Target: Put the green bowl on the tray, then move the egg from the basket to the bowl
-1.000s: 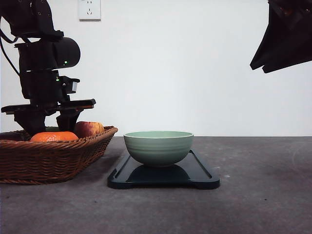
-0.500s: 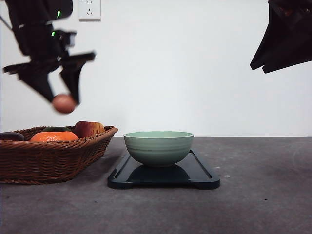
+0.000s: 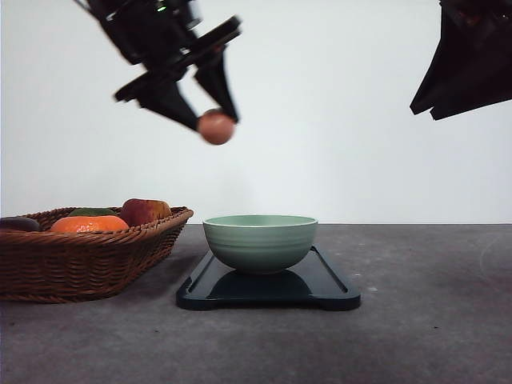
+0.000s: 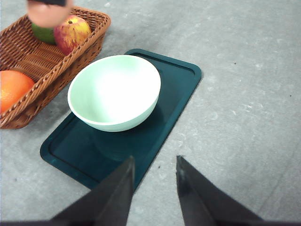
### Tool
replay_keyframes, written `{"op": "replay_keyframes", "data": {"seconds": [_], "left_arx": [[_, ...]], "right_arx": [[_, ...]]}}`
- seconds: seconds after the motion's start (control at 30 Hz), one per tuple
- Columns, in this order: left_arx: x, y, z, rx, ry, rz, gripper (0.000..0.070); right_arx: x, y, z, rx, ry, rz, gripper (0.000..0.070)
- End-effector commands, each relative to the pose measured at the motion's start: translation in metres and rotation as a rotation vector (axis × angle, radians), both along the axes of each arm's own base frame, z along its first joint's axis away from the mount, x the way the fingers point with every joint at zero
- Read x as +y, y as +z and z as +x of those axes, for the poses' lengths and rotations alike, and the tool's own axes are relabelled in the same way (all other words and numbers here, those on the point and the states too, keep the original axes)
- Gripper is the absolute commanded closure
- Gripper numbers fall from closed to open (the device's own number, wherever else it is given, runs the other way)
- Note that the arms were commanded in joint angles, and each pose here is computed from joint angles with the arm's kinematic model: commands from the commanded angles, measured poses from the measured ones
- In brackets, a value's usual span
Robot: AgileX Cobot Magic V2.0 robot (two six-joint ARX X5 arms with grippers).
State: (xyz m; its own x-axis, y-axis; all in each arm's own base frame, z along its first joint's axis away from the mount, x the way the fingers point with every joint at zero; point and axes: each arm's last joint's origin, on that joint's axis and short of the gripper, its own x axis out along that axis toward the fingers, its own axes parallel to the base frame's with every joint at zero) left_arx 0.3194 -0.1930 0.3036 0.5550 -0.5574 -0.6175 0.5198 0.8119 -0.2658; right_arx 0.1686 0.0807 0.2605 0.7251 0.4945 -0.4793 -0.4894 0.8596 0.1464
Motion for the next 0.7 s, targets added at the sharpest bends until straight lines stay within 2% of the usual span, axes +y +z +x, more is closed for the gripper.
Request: {"op": "replay_keyframes", "data": {"seconds": [0.0,0.33,0.67], "left_arx": [[-0.012,-0.004,0.006,-0.028,-0.023,0.019,0.0516],[-0.051,-0.054,0.016,-0.046,-0.027,0.149,0.0516],[-0.064,-0.099,0.026,0.027,-0.039,0.208,0.0516]], "right_arx": [[0.002,0.001,0.001,-0.008,0.006,-0.002,0.0526],[0.002,0.001,0.001,-0.008,0.006,-0.002,0.0526],[0.002,0.001,0.001,-0.007,0.006,-0.002,0.0526]]}}
